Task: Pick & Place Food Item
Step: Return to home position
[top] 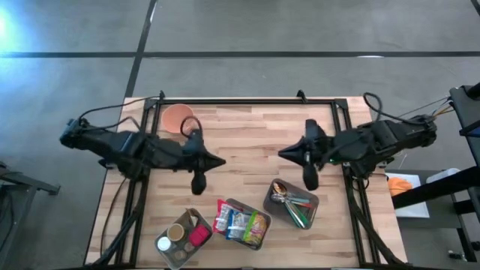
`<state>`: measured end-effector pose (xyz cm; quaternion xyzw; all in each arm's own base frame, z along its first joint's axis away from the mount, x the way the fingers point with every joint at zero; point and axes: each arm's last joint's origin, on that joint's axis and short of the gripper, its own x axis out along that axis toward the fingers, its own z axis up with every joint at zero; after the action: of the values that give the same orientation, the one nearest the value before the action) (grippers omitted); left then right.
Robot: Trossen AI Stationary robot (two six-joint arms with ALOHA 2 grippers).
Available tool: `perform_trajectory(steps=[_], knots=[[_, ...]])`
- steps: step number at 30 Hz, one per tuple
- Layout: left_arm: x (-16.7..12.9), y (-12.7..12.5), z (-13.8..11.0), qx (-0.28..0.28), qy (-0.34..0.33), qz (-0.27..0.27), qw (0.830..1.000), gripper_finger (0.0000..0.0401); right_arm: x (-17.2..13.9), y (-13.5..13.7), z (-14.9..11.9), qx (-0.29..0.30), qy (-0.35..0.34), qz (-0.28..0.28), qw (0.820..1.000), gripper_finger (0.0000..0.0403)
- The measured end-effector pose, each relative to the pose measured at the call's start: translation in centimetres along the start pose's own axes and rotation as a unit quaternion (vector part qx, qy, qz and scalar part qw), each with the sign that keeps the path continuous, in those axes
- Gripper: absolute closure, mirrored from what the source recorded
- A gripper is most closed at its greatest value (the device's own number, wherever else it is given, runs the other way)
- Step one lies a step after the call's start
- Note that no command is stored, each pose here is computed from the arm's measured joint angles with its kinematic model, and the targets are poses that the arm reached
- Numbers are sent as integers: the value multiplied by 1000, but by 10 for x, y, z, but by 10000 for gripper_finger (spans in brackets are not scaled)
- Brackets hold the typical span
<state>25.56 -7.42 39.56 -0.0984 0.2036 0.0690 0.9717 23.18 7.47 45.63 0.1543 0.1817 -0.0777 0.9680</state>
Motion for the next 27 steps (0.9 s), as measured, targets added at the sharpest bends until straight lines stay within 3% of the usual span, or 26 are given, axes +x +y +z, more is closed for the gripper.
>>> perform_trajectory(steps=[4,9,15,18,22,25,27], knots=[[-5,26,-11,-27,-35,-27,999,393,-11,-3,-8,-20,-46,36,998,383],[-29,58,-27,-63,-103,-14,993,393,-20,-15,-28,-32,-94,65,993,383],[-54,82,-56,-87,-129,11,988,393,-46,-46,-61,-31,-54,53,997,383],[-52,90,-78,-94,-134,61,985,393,-47,-59,-83,2,-36,46,998,383],[-42,102,-106,-174,-140,130,966,393,-39,-71,-112,-1,-41,51,998,383],[-36,105,-122,-164,-118,126,971,393,-40,-81,-127,11,-82,82,993,383],[-33,104,-127,-105,-93,105,984,393,-45,-88,-135,6,-118,103,988,383]])
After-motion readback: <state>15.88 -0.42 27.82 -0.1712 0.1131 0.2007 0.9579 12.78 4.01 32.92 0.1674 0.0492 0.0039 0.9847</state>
